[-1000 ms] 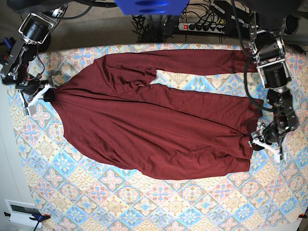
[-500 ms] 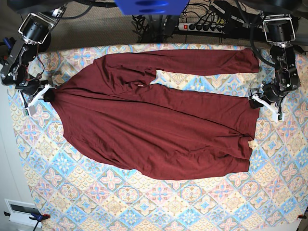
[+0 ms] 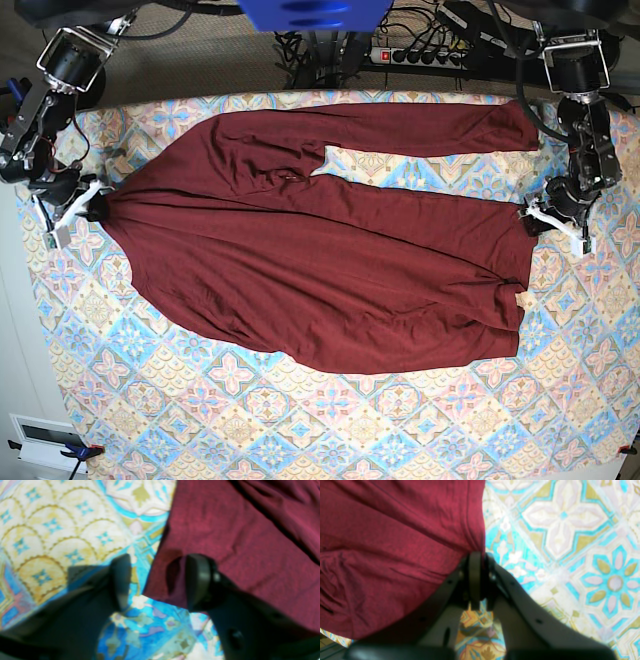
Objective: Layout the t-shirt on the table in an organized manner, then fold the t-shirt properly
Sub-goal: 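Release and move the left gripper back to the sleeve end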
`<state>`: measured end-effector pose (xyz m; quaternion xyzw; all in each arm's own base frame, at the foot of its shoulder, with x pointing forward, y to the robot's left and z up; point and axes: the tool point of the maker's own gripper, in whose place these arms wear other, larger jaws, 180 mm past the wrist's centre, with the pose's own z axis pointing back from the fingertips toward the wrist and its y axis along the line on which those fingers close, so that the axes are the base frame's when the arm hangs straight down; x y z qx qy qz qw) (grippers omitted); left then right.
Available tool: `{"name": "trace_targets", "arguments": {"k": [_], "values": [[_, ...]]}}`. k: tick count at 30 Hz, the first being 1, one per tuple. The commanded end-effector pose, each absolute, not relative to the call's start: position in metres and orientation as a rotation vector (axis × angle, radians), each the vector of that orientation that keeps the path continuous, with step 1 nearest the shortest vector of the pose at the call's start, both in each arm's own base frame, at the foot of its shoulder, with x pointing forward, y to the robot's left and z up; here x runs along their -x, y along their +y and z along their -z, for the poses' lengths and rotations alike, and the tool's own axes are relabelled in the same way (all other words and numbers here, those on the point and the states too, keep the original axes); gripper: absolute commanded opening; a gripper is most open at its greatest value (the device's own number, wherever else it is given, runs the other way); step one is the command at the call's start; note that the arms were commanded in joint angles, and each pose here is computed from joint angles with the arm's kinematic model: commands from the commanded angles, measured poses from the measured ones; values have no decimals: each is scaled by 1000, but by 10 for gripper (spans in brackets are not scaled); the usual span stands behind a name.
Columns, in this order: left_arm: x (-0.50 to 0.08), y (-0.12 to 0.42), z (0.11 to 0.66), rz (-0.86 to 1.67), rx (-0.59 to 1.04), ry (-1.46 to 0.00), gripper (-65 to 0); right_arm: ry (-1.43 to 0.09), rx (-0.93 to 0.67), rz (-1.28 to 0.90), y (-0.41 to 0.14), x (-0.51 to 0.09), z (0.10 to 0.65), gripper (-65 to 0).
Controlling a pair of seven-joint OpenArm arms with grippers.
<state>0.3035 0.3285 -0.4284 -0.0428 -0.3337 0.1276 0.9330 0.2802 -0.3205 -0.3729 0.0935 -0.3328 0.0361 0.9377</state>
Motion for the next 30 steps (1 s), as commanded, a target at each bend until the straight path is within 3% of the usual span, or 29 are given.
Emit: {"name": "trace_targets", "arguments": {"k": [1, 4, 8, 21, 30], "values": [[-292, 309, 443, -209, 125, -595, -445, -735, -174, -85, -328, -291, 356, -650], [-286, 303, 449, -158, 119, -558, -572, -734, -173, -84, -328, -290, 356, -650], [-270, 313, 454, -156, 96, -527, -648, -735, -172, -85, -328, -291, 355, -650], [-224, 348, 418, -193, 83, -569, -650, -735, -172, -84, -329, -290, 355, -650], [-198, 377, 420, -195, -26, -536, -650, -732, -173, -88, -328, -290, 356, -650]]}}
